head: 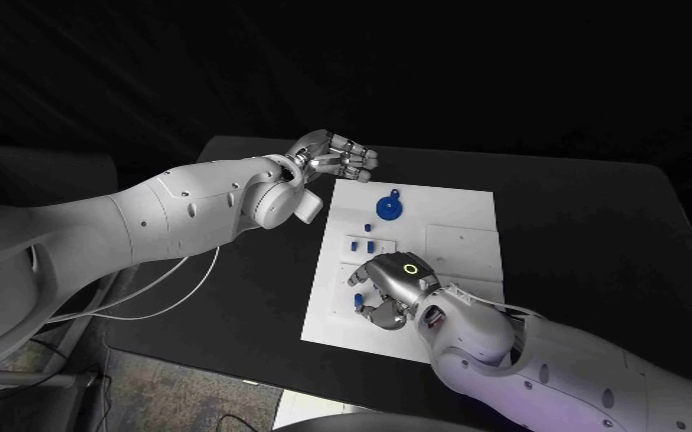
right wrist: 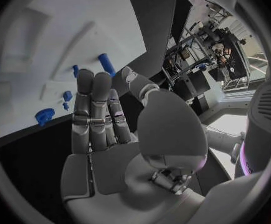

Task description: Assemble the parts on the task board

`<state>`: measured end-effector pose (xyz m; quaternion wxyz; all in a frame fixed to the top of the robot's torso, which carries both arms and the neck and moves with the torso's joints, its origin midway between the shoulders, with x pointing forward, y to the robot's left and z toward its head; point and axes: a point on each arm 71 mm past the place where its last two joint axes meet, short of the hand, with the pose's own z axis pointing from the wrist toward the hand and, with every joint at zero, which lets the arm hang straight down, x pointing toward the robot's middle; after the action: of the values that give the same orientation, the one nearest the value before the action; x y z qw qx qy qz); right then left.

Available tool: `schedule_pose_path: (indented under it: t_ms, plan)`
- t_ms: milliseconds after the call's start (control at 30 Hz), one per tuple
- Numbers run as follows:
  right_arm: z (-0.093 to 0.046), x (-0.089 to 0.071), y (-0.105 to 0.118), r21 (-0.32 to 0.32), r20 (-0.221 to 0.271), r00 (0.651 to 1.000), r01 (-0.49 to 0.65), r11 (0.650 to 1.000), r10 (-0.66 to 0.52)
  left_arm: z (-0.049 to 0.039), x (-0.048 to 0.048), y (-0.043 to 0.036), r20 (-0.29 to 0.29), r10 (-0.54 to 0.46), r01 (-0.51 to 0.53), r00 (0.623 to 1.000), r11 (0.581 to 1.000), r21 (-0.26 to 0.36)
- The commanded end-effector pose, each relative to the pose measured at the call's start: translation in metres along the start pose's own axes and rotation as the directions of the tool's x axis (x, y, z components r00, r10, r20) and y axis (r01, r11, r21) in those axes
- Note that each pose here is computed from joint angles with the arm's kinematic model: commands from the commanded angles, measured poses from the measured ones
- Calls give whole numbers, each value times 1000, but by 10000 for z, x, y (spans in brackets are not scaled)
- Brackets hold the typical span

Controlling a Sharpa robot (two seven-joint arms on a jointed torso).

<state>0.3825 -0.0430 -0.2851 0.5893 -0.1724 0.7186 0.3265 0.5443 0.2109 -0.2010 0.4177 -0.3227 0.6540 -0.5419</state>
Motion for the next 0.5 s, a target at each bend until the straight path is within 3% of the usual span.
schedule_pose_path:
  t_ms: [33,333,500]
  plan:
    - [-57,-101,-96,27,-6,994,-112,993,112,-1,5,-6,-12,-10,10,1000,1000,4]
    - [-289,-520,-684,171,-54,938,-330,928,343,-33,-45,-1,-2,-16,16,1000,1000,11]
    - [-474,-735,-1019,286,-115,896,-385,878,430,-68,-77,9,2,-29,29,1000,999,14]
